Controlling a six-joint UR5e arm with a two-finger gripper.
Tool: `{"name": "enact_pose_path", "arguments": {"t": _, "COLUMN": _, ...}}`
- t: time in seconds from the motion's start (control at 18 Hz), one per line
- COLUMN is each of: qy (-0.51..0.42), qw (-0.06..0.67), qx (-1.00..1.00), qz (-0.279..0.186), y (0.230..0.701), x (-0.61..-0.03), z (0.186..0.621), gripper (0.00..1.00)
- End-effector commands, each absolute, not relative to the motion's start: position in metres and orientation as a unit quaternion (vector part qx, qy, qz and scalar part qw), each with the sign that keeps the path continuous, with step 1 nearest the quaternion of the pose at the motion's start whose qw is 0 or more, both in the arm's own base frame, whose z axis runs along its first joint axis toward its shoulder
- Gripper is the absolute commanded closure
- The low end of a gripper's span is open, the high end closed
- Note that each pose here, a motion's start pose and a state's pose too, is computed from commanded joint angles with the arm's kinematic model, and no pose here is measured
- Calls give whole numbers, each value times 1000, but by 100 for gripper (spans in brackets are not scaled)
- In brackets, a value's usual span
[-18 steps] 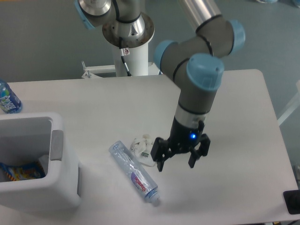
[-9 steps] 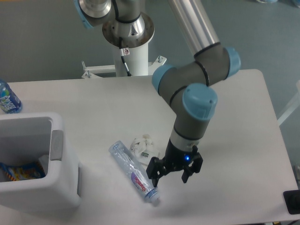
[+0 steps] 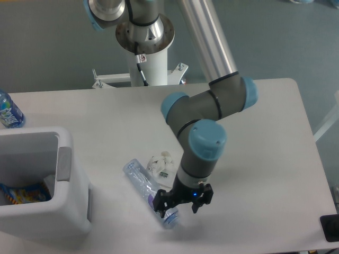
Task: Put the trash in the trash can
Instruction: 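Lower the gripper over the bottle's red-labelled end, then close the gripper on the bottle and lift it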
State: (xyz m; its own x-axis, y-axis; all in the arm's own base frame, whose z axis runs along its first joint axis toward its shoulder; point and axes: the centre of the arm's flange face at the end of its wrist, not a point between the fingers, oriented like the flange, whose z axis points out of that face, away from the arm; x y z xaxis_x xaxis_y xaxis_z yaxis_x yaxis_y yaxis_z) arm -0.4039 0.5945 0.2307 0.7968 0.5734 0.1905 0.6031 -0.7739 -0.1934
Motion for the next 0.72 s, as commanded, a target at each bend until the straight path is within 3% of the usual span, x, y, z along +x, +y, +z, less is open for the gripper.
{"name": "enact_pose_path", "arguments": {"t": 0.72, "qy": -329, "qw": 79, "qx": -940, "qz": -36, "y": 604, "x": -390, "z": 195, "gripper": 0}}
